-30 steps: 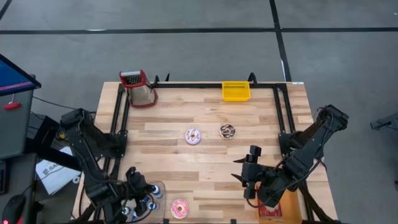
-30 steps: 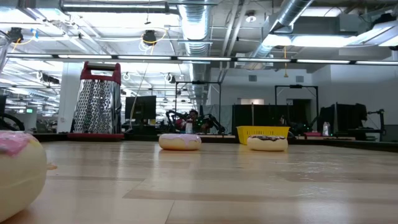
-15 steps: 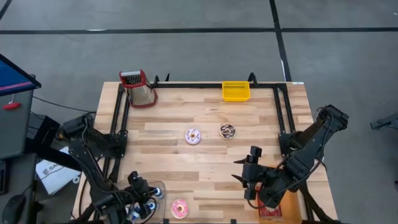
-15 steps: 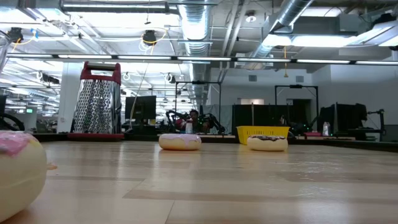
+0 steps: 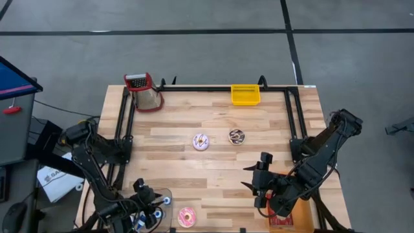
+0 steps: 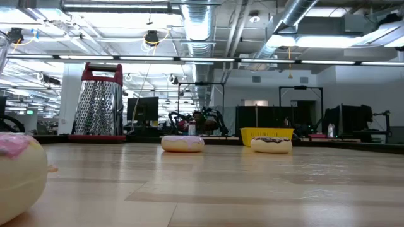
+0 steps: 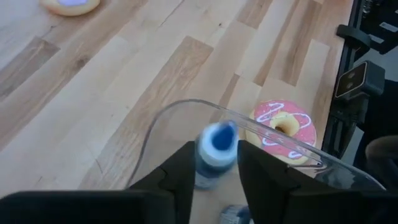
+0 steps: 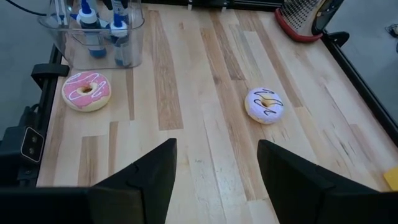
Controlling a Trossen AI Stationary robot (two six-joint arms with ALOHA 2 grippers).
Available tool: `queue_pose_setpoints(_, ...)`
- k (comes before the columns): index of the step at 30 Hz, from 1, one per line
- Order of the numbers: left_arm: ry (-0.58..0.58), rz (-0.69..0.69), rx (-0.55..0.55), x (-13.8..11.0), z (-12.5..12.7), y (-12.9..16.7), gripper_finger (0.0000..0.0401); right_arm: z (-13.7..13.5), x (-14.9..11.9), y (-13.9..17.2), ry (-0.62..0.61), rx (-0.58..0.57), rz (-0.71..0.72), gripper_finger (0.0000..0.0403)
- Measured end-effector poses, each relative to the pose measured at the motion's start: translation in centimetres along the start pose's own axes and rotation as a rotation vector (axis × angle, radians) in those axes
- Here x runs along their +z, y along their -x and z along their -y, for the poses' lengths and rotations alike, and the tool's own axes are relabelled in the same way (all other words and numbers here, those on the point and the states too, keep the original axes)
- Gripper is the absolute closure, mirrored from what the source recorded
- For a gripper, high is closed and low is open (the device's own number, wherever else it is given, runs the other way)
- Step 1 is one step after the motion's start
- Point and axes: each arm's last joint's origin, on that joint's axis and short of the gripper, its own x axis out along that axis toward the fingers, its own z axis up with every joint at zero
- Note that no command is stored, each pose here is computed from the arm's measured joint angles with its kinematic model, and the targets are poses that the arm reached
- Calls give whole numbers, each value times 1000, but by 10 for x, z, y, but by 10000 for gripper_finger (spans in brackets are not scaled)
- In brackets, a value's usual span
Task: Pick & Place Food Item
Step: Put the blue food coloring bottle into the transparent bin, then put the pink donut into the yellow bin
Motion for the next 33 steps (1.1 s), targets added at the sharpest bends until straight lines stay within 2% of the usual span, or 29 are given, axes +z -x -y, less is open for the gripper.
queue_pose_setpoints(8, -53, 78, -63, 17, -3, 15, 258, 0, 0, 0, 3, 0, 0, 187)
queue_pose_setpoints(14, -271, 153, -191, 42, 10, 21, 257, 0, 0, 0, 21, 0, -1, 187)
queue_pose_setpoints(18, -392, 79, -271, 70, 15, -3, 257, 0, 0, 0, 25, 0, -3, 187)
queue_pose_setpoints(25, -441, -136, -367, 116, -6, -52, 257, 0, -2, 0, 31, 19, -27, 187)
queue_pose_setpoints(29, -469, -187, -431, 129, -14, -64, 257, 0, -5, 3, 38, 14, -45, 187)
queue_pose_setpoints(33, -530, -183, -444, 132, -17, -67, 257, 1, -8, 7, 28, 9, -54, 187)
